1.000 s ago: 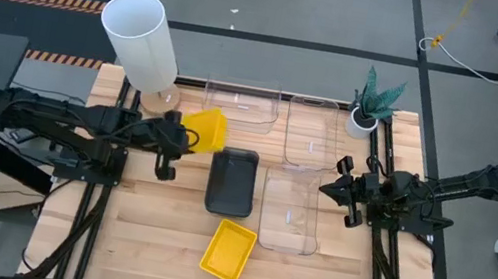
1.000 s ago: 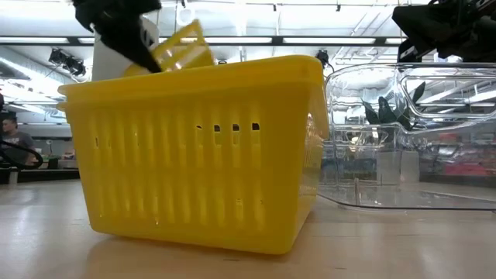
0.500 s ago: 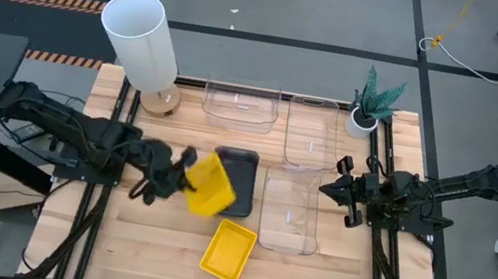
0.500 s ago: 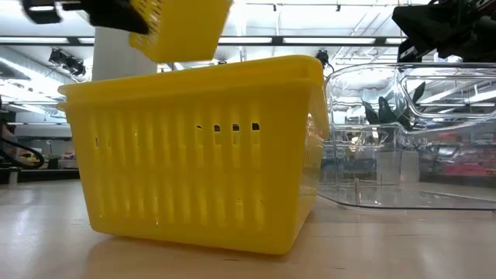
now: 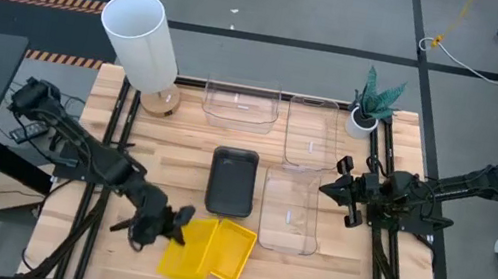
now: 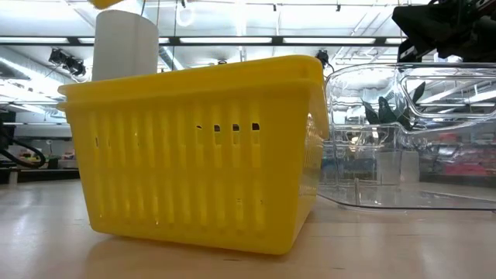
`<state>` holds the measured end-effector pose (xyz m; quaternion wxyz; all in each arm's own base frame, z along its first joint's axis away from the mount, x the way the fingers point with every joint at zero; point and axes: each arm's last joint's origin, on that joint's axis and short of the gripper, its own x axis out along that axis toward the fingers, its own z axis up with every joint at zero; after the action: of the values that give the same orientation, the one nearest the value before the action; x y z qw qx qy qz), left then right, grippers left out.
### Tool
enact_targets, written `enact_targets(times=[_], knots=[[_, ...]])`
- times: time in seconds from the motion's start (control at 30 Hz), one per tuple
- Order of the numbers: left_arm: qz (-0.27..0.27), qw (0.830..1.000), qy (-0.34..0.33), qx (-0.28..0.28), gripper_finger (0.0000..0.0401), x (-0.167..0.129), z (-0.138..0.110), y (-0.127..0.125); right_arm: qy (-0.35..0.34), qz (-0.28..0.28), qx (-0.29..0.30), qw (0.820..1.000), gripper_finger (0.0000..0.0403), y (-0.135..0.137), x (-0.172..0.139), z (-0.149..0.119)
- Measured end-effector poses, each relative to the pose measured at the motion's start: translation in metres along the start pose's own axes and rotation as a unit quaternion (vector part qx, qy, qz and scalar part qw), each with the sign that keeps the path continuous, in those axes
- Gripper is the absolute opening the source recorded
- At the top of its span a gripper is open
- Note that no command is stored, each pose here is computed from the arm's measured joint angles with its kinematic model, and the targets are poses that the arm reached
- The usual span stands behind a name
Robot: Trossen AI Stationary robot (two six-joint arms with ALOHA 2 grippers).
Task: Stack baskets by color
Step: Stack the top yellow bin on top of the yellow bin
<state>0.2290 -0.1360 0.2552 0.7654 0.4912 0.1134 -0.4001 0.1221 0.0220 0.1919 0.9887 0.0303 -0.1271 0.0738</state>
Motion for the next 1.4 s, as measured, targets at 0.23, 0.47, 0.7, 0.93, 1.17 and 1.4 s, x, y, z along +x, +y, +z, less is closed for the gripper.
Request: enact_targets(times=[0.23, 0.47, 0.7, 0.93, 1.17, 1.4], knots=[[0.0, 0.998, -0.039, 0.056, 0.0004, 0.033, 0.008, -0.006, 0.0, 0.0, 0.0, 1.0, 0.0016, 0.0, 0.0, 0.0], [0.033, 0.994, -0.025, 0.098, 0.0004, 0.065, 0.005, -0.009, 0.0, 0.0, 0.0, 1.0, 0.0016, 0.0, 0.0, 0.0], [0.031, 0.987, 0.093, 0.125, 0.0003, 0.081, -0.002, -0.011, 0.0, 0.0, 0.0, 1.0, 0.0016, 0.0, 0.0, 0.0], [-0.031, 0.964, 0.201, 0.174, 0.0003, 0.082, 0.022, 0.007, 0.001, 0.0, 0.0, 1.0, 0.0016, 0.0, 0.0, 0.0], [-0.027, 0.906, 0.335, 0.256, 0.0002, 0.097, 0.019, 0.013, 0.0, 0.0, 0.0, 1.0, 0.0016, 0.0, 0.0, 0.0], [-0.101, 0.866, 0.35, 0.342, 0.0002, 0.107, 0.011, 0.003, 0.0, 0.0, 0.0, 1.0, 0.0016, 0.0, 0.0, 0.0]])
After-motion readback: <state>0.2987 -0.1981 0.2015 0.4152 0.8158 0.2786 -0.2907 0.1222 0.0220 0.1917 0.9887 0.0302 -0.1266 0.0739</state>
